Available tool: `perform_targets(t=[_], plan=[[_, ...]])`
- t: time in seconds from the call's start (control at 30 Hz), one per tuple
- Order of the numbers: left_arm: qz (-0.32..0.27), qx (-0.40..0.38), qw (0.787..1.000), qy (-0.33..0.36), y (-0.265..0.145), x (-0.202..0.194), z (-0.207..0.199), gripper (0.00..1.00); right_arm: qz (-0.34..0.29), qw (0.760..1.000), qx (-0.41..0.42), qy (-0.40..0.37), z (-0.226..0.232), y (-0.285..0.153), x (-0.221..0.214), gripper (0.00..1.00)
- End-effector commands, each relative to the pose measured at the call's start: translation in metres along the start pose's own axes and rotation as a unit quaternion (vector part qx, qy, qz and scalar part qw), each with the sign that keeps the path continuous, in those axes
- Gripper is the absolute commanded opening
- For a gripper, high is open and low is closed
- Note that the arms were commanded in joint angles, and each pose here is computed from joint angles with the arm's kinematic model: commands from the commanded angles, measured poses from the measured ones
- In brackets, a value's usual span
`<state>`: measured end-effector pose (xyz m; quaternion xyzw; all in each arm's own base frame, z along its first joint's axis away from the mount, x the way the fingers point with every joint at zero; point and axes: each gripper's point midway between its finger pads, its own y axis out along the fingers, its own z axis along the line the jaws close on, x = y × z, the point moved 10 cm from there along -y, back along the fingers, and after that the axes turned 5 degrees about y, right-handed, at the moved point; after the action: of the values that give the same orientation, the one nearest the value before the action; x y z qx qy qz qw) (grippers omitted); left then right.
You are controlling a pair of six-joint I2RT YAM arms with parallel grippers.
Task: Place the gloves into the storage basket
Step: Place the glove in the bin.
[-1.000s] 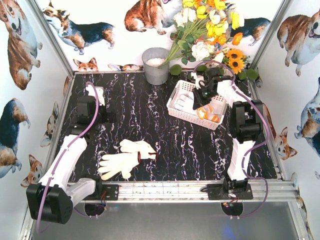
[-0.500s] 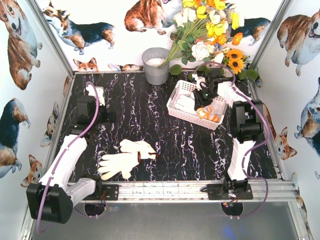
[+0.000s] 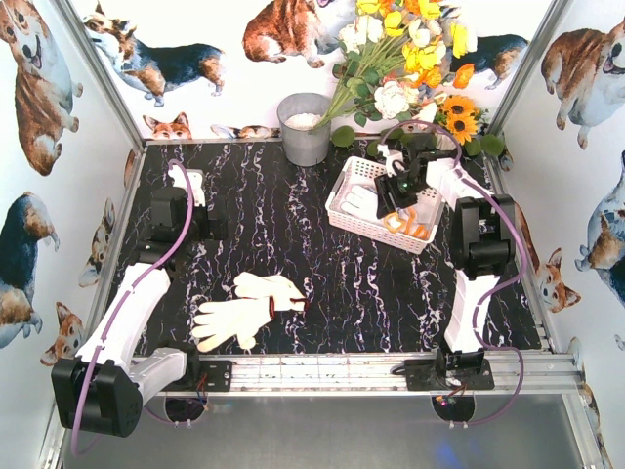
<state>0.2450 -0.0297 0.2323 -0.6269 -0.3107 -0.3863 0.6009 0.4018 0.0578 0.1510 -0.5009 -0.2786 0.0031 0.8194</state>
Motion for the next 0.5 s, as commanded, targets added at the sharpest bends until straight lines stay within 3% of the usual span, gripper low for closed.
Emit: perform_targets(t=[0.0,0.3,0.47], plan=[[-0.016,-0.003,1.0,0.001,-0.002,0.006,0.001,1.0,-0.04,0.999,0.012,0.012,0.0,-0.034,0.015,0.59],[-0.019,-0.007,1.0,-0.001,-0.003,0.007,0.001,1.0,-0.035,0.998,0.039,0.046,0.001,-0.045,0.011,0.76],[-0.023,-0.008,1.0,-0.001,-0.004,0.008,0.001,1.0,-0.031,0.997,0.037,0.063,0.002,-0.052,0.007,0.77]])
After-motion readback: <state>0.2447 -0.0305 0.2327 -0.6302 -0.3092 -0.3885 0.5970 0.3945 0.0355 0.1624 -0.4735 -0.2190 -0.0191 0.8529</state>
